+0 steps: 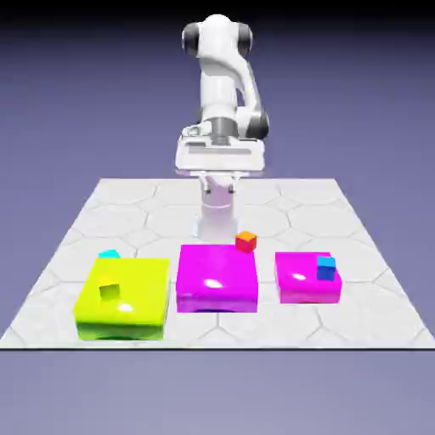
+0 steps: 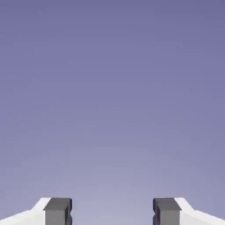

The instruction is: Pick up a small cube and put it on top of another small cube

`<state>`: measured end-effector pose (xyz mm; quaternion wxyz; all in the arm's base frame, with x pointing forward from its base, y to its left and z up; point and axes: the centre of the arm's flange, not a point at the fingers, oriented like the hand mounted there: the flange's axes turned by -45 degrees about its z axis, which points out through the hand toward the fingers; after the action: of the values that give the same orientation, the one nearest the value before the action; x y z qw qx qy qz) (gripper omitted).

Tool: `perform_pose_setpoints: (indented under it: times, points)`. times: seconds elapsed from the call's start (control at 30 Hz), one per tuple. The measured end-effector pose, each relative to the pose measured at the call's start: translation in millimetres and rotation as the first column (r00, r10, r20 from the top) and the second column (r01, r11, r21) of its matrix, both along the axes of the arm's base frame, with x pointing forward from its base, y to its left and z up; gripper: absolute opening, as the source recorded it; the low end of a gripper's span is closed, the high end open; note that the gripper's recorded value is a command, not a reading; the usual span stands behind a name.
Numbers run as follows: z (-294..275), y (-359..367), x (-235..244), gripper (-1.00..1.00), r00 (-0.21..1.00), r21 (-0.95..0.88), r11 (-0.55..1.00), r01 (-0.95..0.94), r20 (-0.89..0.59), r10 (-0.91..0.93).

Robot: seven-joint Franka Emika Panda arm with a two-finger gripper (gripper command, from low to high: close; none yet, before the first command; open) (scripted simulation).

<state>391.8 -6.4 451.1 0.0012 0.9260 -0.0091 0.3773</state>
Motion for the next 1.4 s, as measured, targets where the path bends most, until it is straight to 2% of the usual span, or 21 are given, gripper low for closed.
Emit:
perform_pose_setpoints:
  times: [0.17, 0.37, 0.57, 0.77, 0.97, 1.2, 1.33, 1.4]
  points:
    - [-30, -47, 6, 0.0, 0.962, 0.131, 0.956, 0.264, -0.104, -0.252]
    - [-68, -104, 2, 0.0, 0.817, 0.235, 0.785, 0.573, -0.246, -0.522]
    - [-106, -159, -14, 0.0, 0.574, 0.275, 0.504, 0.819, -0.387, -0.722]
    - [-144, -212, -40, 0.0, 0.262, 0.255, 0.148, 0.956, -0.508, -0.82]
    - [-182, -258, -78, 0.0, -0.077, 0.189, -0.232, 0.954, -0.594, -0.8]
    - [-225, -304, -135, 0.0, -0.452, 0.081, -0.637, 0.767, -0.636, -0.625]
    - [-248, -322, -171, 0.0, -0.622, 0.018, -0.809, 0.588, -0.629, -0.467]
    - [-253, -324, -176, 0.0, -0.646, 0.008, -0.831, 0.556, -0.625, -0.438]
